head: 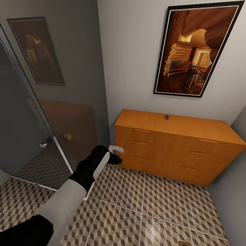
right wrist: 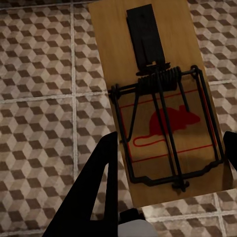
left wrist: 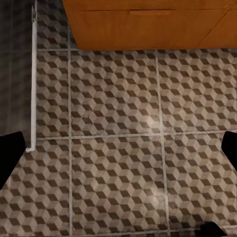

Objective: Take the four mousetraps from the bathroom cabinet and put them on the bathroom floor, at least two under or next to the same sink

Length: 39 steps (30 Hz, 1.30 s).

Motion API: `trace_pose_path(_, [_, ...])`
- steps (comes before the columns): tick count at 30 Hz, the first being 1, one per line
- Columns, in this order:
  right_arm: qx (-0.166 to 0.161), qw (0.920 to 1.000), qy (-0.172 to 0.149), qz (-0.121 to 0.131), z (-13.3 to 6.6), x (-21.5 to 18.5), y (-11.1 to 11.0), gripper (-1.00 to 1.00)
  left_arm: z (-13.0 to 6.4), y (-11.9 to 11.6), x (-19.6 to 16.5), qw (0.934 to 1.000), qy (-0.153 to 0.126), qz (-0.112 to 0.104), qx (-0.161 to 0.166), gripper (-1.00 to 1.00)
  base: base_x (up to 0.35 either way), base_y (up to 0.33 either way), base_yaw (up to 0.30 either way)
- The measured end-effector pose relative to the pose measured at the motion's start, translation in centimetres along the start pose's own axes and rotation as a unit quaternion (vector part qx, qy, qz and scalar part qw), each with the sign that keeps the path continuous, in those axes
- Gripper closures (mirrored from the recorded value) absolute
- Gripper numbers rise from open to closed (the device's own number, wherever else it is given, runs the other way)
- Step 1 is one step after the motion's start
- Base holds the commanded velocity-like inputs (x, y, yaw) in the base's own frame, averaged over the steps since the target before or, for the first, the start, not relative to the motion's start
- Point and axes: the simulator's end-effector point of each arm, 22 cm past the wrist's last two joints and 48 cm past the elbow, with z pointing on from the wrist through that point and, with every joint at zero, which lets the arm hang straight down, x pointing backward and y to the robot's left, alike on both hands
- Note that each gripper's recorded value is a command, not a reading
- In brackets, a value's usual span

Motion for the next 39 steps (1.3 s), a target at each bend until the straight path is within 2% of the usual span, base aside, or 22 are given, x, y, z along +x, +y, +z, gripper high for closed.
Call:
trace_pose_path(4, [-0.001,1.0,0.0,0.0,0.0,0.0,0.1,1.0,-0.6,1.7,-3.4,0.9998,-0.004,0.004,-0.018,-1.0,0.0,0.0,0.0])
trace_pose_path(8, [-0.001,1.0,0.001,0.0,0.0,0.1,0.1,1.0,-1.6,1.4,-4.9,0.9997,-0.019,0.006,-0.012,-1.0,0.0,0.0,0.0])
trace_pose_path(11, [-0.001,1.0,0.001,0.0,0.0,0.1,0.1,1.0,-3.4,0.2,-7.3,0.9985,-0.053,0.009,0.003,-1.0,0.0,0.0,0.0])
trace_pose_path(13, [-0.001,1.0,0.001,0.0,0.0,0.0,0.1,1.0,-6.0,-1.3,-10.1,0.9946,-0.099,0.026,0.013,-1.0,0.0,0.0,0.0])
trace_pose_path(15, [0.0,1.0,0.001,0.0,0.0,0.1,0.0,1.0,-7.7,-2.5,-11.6,0.9907,-0.128,0.044,0.019,-1.0,0.0,0.0,0.0])
trace_pose_path(17, [0.0,1.0,0.001,0.0,0.0,0.0,0.0,1.0,-8.5,-3.5,-12.1,0.988,-0.14,0.062,0.021,-1.0,0.0,0.0,0.0])
trace_pose_path(19, [0.0,1.0,0.001,0.0,0.0,0.0,0.0,1.0,-8.9,-4.2,-12.2,0.9862,-0.146,0.076,0.022,-1.0,0.0,0.0,0.0])
trace_pose_path(22, [0.0,1.0,0.001,0.0,0.0,0.0,0.0,1.0,-9.0,-4.5,-12.2,0.9855,-0.147,0.081,0.021,-1.0,0.0,0.0,-0.041])
trace_pose_path(39, [-0.001,1.0,-0.003,0.001,0.0,-0.3,0.1,1.0,-8.9,-4.1,-11.9,0.9863,-0.141,0.083,0.015,-1.0,0.0,0.0,-0.227])
